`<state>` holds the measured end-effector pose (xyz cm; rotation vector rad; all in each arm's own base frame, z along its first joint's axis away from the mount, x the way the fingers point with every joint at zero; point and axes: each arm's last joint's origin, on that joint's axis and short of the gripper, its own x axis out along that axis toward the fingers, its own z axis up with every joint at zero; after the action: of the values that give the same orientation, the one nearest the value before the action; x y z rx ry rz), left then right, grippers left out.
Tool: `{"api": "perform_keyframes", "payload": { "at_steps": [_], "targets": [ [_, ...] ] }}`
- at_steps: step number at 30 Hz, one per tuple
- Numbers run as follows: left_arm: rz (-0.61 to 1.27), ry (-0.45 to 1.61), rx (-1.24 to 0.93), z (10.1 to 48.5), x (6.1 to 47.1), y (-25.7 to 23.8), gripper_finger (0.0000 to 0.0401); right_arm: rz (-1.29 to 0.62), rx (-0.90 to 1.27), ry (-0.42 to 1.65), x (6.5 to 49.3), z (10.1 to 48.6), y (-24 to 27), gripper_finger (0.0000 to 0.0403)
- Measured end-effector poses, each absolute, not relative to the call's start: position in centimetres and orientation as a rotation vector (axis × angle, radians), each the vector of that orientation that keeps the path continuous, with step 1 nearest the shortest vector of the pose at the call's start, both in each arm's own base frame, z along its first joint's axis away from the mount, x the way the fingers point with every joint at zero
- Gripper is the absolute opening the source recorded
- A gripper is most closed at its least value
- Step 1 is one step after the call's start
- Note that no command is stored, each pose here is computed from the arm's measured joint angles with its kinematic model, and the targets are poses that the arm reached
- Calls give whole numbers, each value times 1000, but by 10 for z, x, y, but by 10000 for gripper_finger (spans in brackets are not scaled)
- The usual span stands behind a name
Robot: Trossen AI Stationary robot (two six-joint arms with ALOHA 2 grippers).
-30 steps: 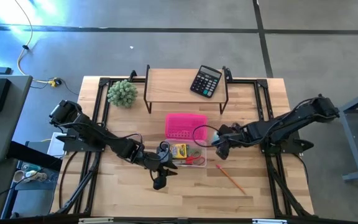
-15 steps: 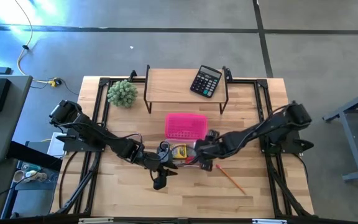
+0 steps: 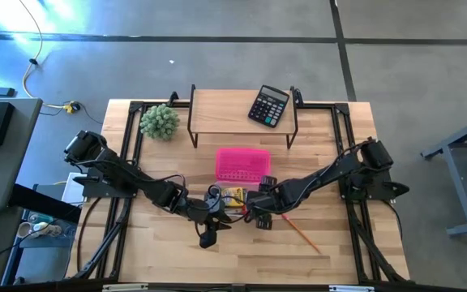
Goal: Pack school essentials
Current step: Put the blue sticky note into the pink supply box, then put the orange pencil into the pink supply box
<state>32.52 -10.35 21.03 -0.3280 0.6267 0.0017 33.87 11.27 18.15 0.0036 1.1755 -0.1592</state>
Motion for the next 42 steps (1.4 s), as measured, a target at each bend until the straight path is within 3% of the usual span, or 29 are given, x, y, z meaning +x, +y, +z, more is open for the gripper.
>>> {"api": "perform_keyframes", "payload": {
  "at_steps": [6, 18, 28, 42],
  "targets": [
    [2, 626, -328, 210, 325, -103, 106, -149, -16, 1177, 339, 181, 111, 307],
    [4, 626, -327, 210, 325, -103, 106, -150, -22, 1191, 341, 181, 104, 396],
    [4, 625, -328, 210, 325, -103, 106, -160, -32, 1212, 337, 185, 102, 397],
    [3, 624, -328, 210, 325, -103, 106, -292, -94, 1156, 306, 224, 115, 397]
  ]
}}
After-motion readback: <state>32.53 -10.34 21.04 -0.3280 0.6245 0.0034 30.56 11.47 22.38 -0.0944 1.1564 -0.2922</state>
